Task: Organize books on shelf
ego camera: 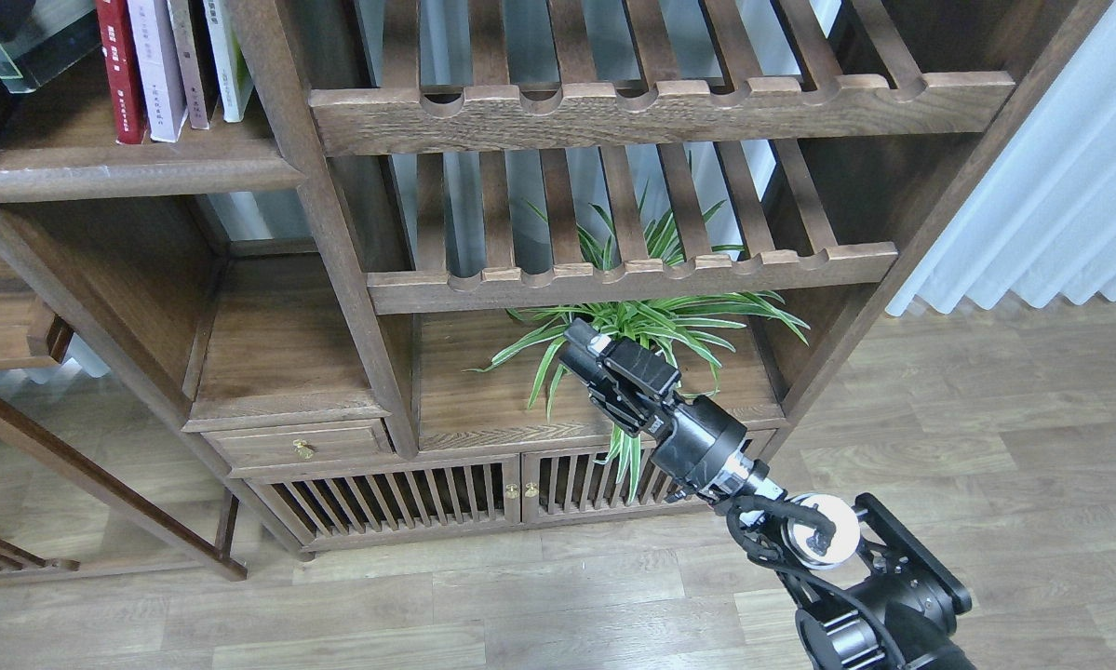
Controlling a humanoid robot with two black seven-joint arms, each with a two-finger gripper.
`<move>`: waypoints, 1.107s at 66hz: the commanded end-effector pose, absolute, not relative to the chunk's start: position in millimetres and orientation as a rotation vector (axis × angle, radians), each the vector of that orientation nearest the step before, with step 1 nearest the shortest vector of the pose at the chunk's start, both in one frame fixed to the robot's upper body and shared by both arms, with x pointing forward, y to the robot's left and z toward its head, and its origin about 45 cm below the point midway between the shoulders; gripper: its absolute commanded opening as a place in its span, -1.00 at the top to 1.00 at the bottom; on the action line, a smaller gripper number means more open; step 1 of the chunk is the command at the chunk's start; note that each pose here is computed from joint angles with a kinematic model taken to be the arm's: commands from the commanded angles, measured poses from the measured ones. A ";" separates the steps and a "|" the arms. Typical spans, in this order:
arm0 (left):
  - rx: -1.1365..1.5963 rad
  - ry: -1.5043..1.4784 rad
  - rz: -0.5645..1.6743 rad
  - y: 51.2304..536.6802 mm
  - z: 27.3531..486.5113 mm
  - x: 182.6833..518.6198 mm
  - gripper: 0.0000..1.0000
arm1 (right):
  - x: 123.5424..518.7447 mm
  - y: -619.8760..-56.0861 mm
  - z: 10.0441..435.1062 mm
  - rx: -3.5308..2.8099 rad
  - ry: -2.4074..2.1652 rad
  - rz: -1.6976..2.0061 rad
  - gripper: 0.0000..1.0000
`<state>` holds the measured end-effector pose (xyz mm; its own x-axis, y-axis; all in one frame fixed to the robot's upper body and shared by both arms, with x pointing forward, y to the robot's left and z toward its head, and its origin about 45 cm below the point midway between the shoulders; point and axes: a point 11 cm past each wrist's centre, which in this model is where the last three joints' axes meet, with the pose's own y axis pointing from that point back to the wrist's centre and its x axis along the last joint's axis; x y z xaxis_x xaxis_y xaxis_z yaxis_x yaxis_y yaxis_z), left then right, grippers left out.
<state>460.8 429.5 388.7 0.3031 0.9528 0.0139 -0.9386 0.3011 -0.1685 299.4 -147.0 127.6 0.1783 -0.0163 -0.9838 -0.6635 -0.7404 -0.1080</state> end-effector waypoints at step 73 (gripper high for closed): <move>-0.351 -0.122 1.181 381.9 406.3 474.6 -0.03 | 301.8 -148.4 128.6 -1.934 0.641 1.598 -0.29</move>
<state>472.2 392.3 397.2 0.3599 0.9311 -0.0594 -0.9001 0.3298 -0.2846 301.6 -147.9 128.5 0.1812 -0.0187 -0.9833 -0.6653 -0.7387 -0.1085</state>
